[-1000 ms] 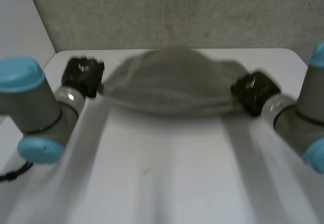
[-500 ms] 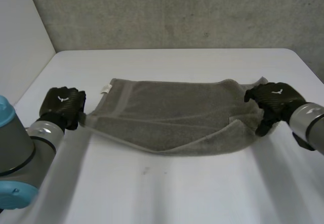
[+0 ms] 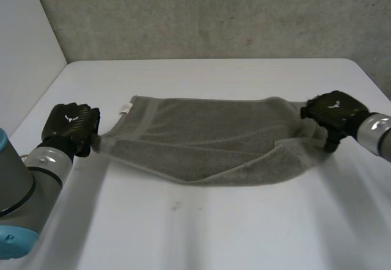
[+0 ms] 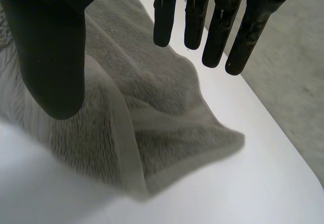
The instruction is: Fold the laundry
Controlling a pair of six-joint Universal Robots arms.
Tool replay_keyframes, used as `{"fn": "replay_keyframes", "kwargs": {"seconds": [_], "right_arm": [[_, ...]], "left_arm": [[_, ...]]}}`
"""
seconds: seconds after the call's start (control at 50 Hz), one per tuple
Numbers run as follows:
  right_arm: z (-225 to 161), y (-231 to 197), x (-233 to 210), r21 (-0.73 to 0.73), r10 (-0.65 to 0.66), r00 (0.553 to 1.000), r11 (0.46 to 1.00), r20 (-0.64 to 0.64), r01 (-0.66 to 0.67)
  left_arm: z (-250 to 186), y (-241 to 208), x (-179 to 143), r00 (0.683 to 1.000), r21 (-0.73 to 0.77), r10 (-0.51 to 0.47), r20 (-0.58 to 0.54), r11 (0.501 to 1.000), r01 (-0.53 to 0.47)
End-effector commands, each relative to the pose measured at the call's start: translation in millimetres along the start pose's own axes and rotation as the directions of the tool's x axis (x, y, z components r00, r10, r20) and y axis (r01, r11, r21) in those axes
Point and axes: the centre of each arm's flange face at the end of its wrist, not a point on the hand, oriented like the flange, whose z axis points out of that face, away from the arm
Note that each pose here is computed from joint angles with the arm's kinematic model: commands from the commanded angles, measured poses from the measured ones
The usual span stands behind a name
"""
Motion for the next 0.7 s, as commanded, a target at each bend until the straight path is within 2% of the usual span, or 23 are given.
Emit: {"fn": "replay_keyframes", "kwargs": {"seconds": [0.02,0.1,0.16,0.32,0.54,0.7], "right_arm": [[21,-7,-20,0.045,-0.011,0.995,0.999,0.103,0.006],[27,-15,-38,0.098,-0.026,0.977,0.995,0.212,0.006],[28,-16,-42,0.107,-0.044,0.972,0.994,0.232,0.020],[27,-3,-58,0.067,-0.165,0.933,0.986,0.319,0.151],[21,7,-55,-0.015,-0.201,0.932,0.976,0.302,0.216],[16,2,-48,-0.015,-0.236,0.933,0.968,0.273,0.249]], "left_arm": [[0,1,2,1.000,0.001,0.000,-0.017,1.000,0.000],[0,2,2,1.000,-0.002,-0.001,-0.016,1.000,0.001],[0,3,2,1.000,-0.005,-0.001,-0.017,1.000,0.001],[0,3,2,1.000,-0.006,-0.001,-0.016,1.000,0.001],[1,4,0,1.000,-0.008,-0.002,-0.010,1.000,0.002],[1,4,0,1.000,-0.009,-0.002,-0.011,1.000,0.002]]}}
